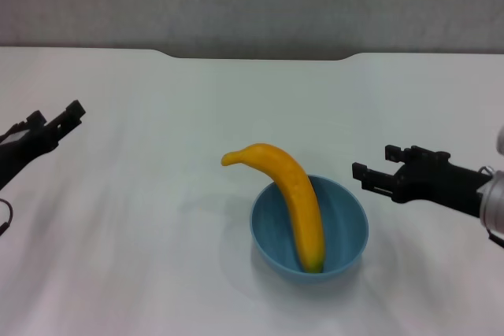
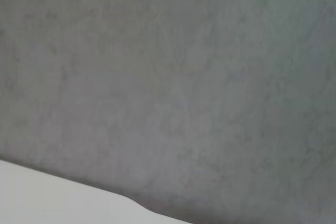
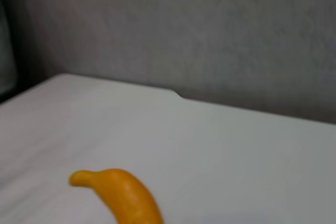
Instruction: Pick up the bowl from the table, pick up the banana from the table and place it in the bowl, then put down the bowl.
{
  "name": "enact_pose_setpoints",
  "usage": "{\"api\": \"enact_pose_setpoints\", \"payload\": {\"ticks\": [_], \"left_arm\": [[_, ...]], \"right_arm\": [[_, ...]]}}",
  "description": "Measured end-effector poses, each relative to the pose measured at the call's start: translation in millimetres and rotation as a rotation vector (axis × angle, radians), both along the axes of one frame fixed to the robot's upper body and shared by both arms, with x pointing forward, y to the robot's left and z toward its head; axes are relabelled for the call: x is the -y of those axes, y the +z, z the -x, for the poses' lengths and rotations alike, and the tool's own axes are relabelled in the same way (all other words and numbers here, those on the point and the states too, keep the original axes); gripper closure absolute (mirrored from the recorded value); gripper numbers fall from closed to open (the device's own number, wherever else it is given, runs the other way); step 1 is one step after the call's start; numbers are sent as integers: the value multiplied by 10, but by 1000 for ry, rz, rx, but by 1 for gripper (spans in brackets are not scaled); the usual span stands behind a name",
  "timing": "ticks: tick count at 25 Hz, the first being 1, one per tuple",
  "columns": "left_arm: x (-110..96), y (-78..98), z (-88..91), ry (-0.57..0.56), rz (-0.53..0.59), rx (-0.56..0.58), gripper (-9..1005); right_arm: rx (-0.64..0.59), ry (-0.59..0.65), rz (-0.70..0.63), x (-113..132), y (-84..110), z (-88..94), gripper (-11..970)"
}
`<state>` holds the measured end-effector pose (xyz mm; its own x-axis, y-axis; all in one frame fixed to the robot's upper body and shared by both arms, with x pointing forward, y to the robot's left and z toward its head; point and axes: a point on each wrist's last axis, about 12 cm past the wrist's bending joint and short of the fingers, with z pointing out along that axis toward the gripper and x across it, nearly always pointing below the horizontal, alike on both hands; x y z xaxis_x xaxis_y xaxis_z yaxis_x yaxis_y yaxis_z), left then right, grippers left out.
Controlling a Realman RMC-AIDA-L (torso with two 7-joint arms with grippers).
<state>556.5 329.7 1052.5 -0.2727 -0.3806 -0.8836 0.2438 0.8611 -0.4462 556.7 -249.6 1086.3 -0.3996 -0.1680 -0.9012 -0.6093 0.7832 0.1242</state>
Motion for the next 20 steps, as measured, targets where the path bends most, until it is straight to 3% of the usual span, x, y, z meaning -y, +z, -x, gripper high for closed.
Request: {"api": "enact_pose_setpoints", "payload": {"ticks": [12, 16, 20], "left_arm": [[-8, -89, 149, 2, -22, 70, 89], [11, -133, 172, 1, -40, 66, 93], [83, -142, 154, -22, -55, 69, 93]], "right_arm": [[142, 1, -205, 238, -292, 251, 203], [194, -73, -328, 362, -407, 387, 202], [200, -126, -344, 446, -554, 507, 202]]}}
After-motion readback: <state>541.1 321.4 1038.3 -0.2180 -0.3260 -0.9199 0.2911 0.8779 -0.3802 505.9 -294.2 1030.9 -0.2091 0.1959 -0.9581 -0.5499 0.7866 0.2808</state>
